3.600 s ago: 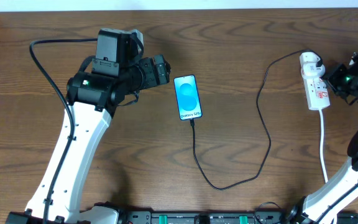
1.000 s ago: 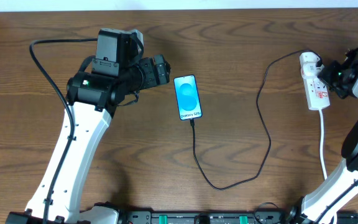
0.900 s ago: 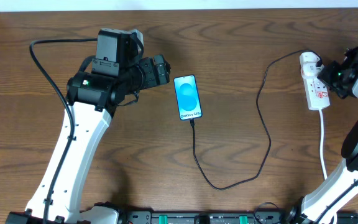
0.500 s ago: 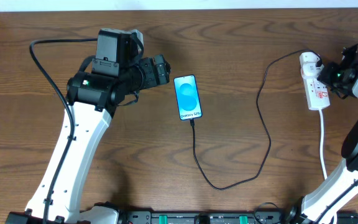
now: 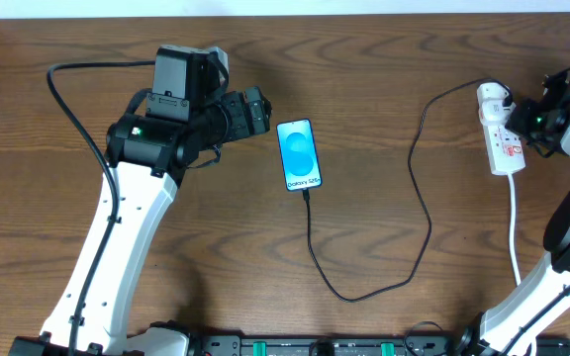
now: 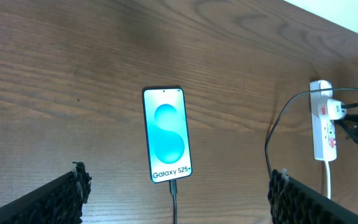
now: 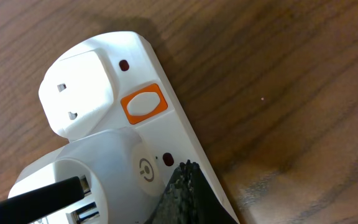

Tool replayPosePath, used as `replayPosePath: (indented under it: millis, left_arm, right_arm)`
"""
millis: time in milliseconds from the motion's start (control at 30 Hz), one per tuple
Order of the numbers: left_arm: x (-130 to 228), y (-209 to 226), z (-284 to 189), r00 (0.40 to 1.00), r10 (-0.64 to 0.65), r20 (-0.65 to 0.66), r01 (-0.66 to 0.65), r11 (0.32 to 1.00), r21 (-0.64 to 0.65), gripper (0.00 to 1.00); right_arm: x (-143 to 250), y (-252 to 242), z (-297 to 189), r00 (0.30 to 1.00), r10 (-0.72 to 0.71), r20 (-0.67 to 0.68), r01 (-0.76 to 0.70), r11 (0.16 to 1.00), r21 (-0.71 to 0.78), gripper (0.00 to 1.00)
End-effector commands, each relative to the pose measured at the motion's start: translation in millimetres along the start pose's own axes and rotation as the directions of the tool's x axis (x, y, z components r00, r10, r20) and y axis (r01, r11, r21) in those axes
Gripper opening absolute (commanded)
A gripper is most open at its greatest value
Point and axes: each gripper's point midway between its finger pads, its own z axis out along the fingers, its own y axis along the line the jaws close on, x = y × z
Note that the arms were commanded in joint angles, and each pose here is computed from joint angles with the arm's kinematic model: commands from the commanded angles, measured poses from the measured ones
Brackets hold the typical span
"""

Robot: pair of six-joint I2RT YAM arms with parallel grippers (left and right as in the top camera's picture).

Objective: Plug charger to phone and switch on socket

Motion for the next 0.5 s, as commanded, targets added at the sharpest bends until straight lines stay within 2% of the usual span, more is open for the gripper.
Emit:
replayPosePath:
  millis: [0,167,467]
  left_arm:
    - [-2.1,1.3,-2.3,1.0,0.021,0.01,-0.021,1.0,-0.011,0.93]
    - [-2.1,1.3,-2.3,1.0,0.021,0.01,-0.021,1.0,-0.011,0.93]
    - [-2.2,1.4,-2.3,1.0,0.021,0.01,-0.021,1.0,-0.012,0.93]
  right_arm:
    - [84.9,104.2,23.6,0.965,-0.127,-0.231,0.043,0.941,-0.337,0.01]
    - [89.0,111.1,24.1,0.961,-0.133,-0.24,0.045,0.939,-0.341,0.01]
    - [89.3,108.4,25.5,0.958,0.009,-0.286,-0.093,0.955,-0.282,0.01]
